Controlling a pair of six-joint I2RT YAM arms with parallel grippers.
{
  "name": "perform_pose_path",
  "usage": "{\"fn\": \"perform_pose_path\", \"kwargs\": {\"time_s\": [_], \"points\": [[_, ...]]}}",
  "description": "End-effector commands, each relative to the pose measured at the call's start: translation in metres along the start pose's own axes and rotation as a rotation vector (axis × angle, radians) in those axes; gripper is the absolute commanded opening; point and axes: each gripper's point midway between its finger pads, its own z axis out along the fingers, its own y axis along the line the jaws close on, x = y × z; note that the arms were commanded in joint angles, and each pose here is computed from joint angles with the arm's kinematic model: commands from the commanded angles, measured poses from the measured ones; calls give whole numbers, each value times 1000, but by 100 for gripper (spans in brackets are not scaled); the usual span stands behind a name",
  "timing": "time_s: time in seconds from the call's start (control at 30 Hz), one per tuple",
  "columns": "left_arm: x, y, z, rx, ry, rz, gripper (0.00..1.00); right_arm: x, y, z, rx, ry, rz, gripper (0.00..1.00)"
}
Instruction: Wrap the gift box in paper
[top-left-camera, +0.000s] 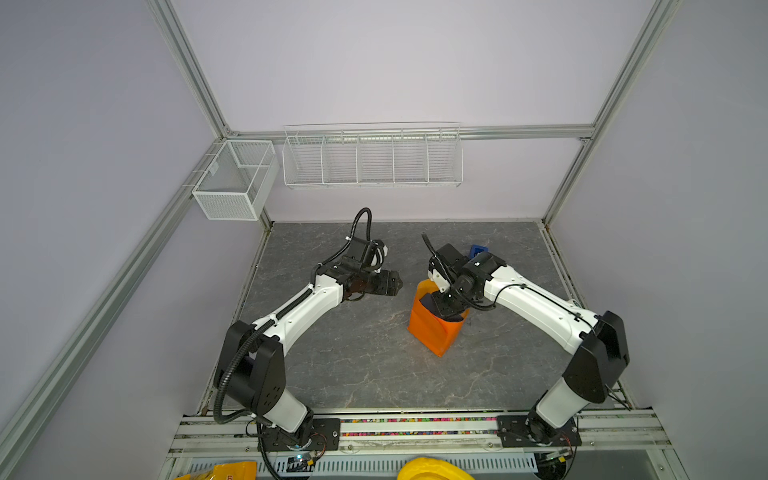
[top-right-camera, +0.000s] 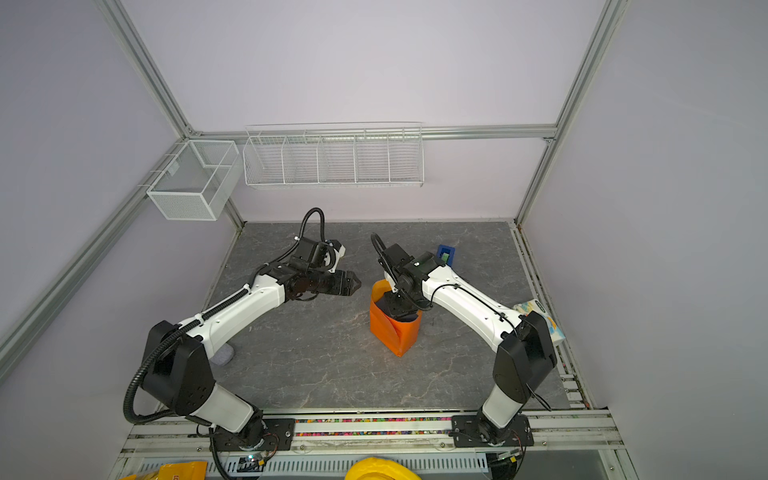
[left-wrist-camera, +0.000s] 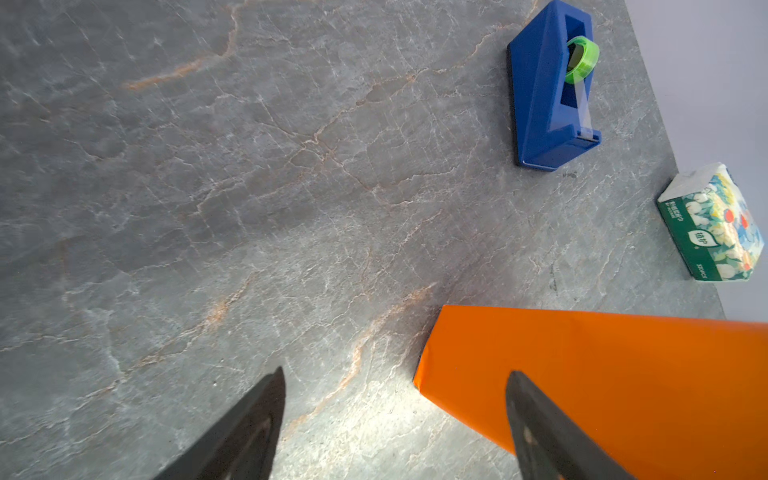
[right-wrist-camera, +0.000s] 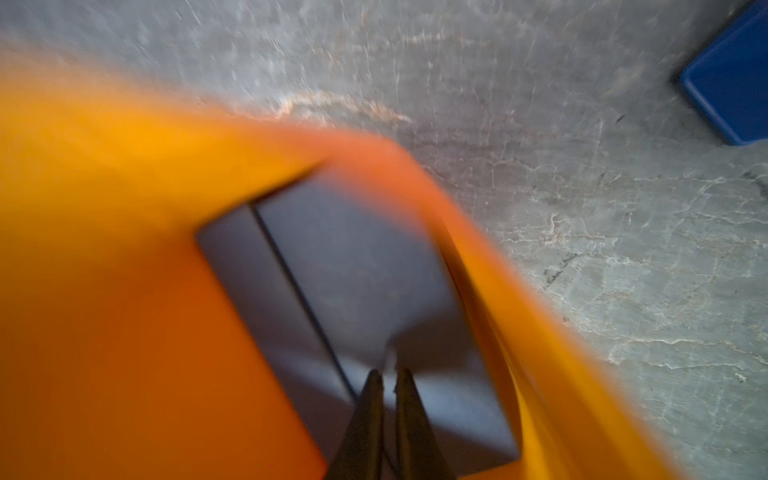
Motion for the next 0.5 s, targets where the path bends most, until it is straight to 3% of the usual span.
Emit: {"fn": "perform_pose_path", "kwargs": {"time_s": [0.0, 0.23, 0.33, 0.47], "points": [[13, 1, 18, 35, 61, -38, 80, -12, -13, -54, -9, -155, 62, 17], [27, -11, 37, 140, 129, -46, 66, 17, -72, -88, -18, -278, 304, 25], [36, -15, 46, 171, 177, -66, 58, 42, -86, -71, -39, -236, 395, 25], [50, -26, 56, 219, 225, -72, 48, 70, -73, -28, -169, -145, 495, 24]]}}
